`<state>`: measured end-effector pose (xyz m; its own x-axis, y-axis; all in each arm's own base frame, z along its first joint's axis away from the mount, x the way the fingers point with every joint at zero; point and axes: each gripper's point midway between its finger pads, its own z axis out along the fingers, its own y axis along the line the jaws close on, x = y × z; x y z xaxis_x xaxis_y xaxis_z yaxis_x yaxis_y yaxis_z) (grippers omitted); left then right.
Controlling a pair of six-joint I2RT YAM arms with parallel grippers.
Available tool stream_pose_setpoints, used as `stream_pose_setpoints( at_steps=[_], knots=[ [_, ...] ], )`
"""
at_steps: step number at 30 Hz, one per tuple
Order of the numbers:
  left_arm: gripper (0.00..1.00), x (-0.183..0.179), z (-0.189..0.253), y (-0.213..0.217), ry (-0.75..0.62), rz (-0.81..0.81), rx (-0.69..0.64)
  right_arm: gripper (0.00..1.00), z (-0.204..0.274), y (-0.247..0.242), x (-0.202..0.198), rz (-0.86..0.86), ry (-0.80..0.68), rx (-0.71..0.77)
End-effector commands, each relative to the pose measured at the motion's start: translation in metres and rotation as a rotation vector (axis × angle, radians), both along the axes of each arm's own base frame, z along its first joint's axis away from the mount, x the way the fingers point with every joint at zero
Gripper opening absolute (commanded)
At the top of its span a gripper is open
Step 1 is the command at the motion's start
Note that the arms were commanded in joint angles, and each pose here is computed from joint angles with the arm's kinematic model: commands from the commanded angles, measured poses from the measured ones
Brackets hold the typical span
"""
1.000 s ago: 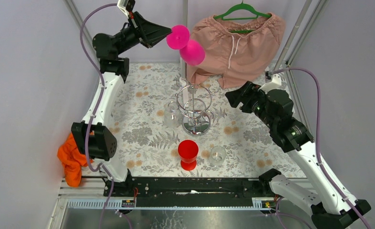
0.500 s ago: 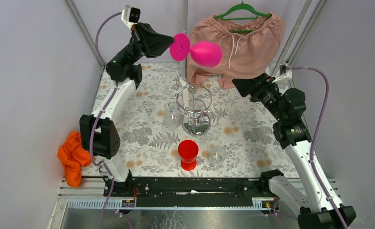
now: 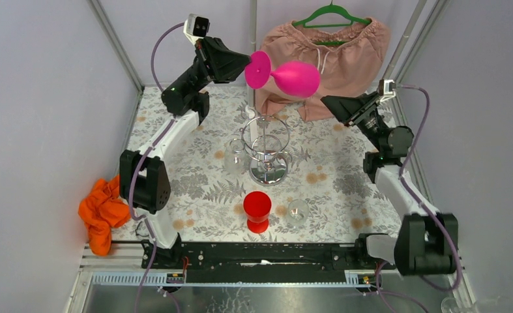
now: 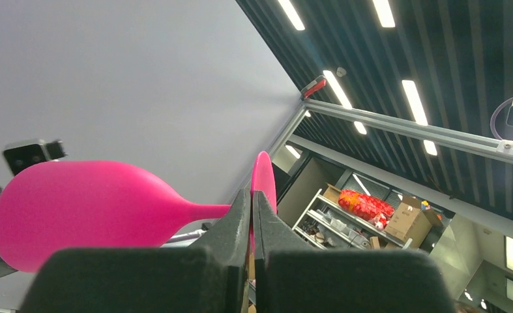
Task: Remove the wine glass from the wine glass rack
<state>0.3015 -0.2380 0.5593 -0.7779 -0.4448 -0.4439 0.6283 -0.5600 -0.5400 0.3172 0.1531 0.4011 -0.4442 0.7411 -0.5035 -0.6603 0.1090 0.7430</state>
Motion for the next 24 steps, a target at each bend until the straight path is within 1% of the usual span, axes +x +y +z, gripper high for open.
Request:
stream_pose_setpoints(
  at_steps=[1,4,8,11,24],
  knots=[
    [0.00,-0.017,0.004,0.007,0.028,-0.109,-0.038,0.73,0.038,0.001,-0.046,0.192,-0.227,0.097],
    [0.00,-0.016,0.004,0.006,0.031,-0.110,-0.037,0.71,0.038,0.003,-0.047,0.173,-0.272,0.063],
    [0.00,-0.012,0.000,0.003,0.042,-0.111,-0.036,0.75,0.054,0.004,-0.057,0.186,-0.332,0.042],
    [0.00,-0.007,-0.005,-0.004,0.061,-0.131,-0.031,0.77,0.065,0.005,-0.060,0.203,-0.351,0.043],
    [0.00,0.003,-0.015,-0.028,0.085,-0.184,-0.037,0.77,0.079,0.009,-0.051,0.282,-0.320,0.046]
  ],
)
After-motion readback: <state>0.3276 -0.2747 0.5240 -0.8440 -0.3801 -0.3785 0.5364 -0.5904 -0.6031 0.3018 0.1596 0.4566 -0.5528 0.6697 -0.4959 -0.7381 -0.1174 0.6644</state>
